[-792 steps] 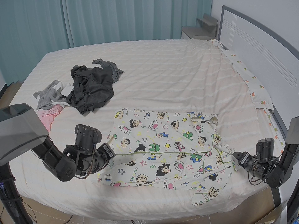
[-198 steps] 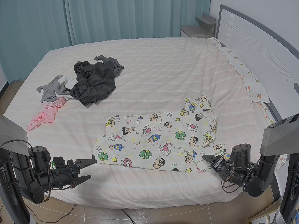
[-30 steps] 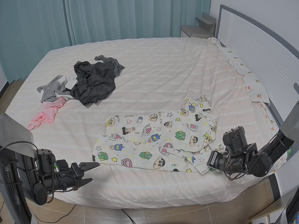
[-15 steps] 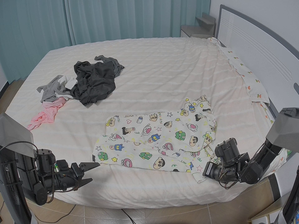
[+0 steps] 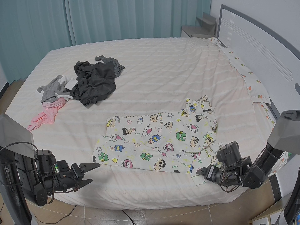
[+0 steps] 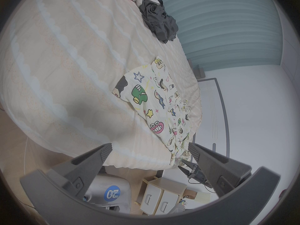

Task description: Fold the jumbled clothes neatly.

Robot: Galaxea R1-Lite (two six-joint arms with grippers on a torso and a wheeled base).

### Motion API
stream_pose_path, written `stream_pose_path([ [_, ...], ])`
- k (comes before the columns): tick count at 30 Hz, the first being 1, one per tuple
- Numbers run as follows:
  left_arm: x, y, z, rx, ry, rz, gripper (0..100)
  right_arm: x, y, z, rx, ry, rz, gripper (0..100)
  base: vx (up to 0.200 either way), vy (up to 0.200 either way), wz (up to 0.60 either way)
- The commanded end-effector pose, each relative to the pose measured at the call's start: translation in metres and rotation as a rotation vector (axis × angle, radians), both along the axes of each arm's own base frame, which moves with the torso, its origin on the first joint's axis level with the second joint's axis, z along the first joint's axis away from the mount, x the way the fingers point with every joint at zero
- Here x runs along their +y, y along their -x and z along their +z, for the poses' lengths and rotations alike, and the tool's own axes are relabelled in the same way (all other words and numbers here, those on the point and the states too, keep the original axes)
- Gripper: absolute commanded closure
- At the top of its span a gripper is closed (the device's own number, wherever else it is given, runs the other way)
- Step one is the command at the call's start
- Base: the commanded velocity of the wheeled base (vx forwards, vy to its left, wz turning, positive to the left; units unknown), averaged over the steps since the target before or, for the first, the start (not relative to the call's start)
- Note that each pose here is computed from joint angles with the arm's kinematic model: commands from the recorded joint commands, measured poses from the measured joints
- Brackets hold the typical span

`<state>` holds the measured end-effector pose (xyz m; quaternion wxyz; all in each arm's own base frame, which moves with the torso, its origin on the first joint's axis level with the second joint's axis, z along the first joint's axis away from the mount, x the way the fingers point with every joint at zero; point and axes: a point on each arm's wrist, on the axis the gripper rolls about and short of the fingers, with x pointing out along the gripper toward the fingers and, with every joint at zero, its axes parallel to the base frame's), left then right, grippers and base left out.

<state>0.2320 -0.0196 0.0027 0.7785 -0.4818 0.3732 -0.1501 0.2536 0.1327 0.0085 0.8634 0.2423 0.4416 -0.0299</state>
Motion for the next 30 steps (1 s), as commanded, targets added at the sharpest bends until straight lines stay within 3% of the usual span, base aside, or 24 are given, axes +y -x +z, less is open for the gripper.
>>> stream_pose_path([
  [1,0.0,-0.001,0.001,-0.017,0.0,0.0,0,-0.009,0.005,0.02,-0.072,-0.044,-0.019,0,0.0,0.0,0.0],
  [8,0.0,-0.001,0.001,-0.016,-0.001,0.001,0,-0.017,-0.004,0.019,-0.104,-0.089,-0.087,0,0.0,0.0,0.0],
  [10,0.0,-0.001,0.001,-0.016,-0.001,0.001,0,-0.016,-0.005,0.015,-0.086,-0.139,-0.142,0,0.0,0.0,0.0],
  [18,0.0,-0.001,0.001,-0.016,-0.001,0.001,0,-0.018,-0.001,0.007,-0.058,-0.218,-0.229,0,0.0,0.0,0.0],
  [22,0.0,-0.001,0.001,-0.016,-0.001,0.001,0,-0.016,-0.003,0.009,-0.085,-0.294,-0.238,0,0.0,0.0,0.0],
  [30,0.0,-0.001,0.001,-0.016,-0.001,0.002,0,-0.016,-0.013,-0.001,-0.167,-0.335,-0.263,0,0.0,0.0,0.0],
])
